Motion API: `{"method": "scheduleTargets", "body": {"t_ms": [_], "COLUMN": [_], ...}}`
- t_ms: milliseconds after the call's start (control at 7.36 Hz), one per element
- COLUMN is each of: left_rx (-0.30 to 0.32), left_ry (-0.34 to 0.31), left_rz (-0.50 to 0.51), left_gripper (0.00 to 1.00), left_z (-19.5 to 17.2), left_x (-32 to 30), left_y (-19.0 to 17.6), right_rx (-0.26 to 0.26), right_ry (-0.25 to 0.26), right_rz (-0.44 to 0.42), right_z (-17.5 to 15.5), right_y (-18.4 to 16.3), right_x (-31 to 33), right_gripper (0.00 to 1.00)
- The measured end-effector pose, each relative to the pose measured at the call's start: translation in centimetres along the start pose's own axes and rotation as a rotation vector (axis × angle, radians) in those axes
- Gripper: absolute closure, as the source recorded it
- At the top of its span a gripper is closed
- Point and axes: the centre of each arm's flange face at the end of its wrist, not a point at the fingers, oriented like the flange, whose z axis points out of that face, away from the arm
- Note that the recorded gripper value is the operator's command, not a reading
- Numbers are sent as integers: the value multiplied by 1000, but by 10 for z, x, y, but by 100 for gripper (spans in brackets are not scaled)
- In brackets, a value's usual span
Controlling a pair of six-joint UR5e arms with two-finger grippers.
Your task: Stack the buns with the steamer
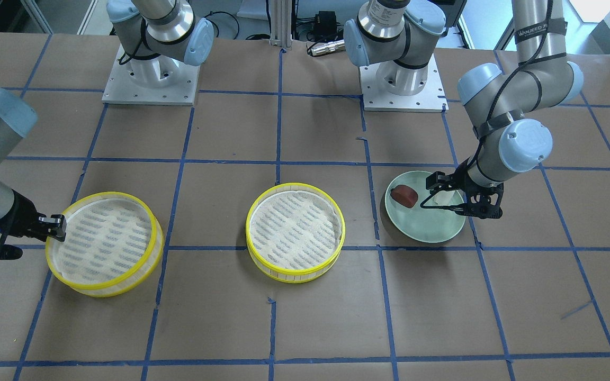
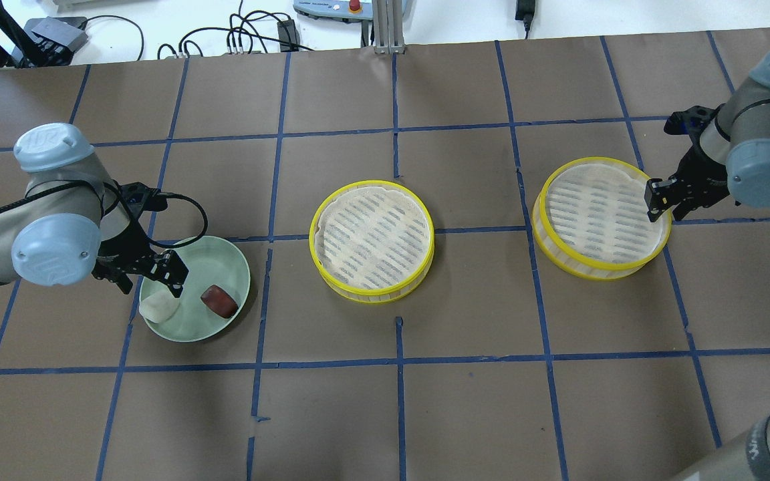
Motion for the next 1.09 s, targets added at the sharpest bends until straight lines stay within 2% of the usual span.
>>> {"method": "scheduleTargets", "body": {"t_ms": [136, 272, 543, 815, 951, 1086], "left_rx": [-2, -3, -9, 5, 43, 116], "left_ry": [0, -2, -3, -5, -14, -16], "left_rz": [-1, 1, 8, 9, 8, 5], "left_gripper": [82, 96, 100, 100, 100, 100], "left_z": [3, 3, 4, -2, -18, -50], "left_x": [0, 0, 0, 2, 5, 12], "left_y": [-1, -1, 1, 2, 3, 6], "right_rx": [2, 2, 6, -23, -41, -52], "right_ry": [3, 6, 14, 2, -7, -11], "right_rz": [2, 3, 6, 7, 7, 7], "right_z": [0, -2, -28, -97, -137, -168], "right_y": [0, 0, -2, 2, 9, 19], "right_x": [1, 3, 5, 5, 2, -2], "right_gripper": [95, 95, 95, 95, 96, 96]}}
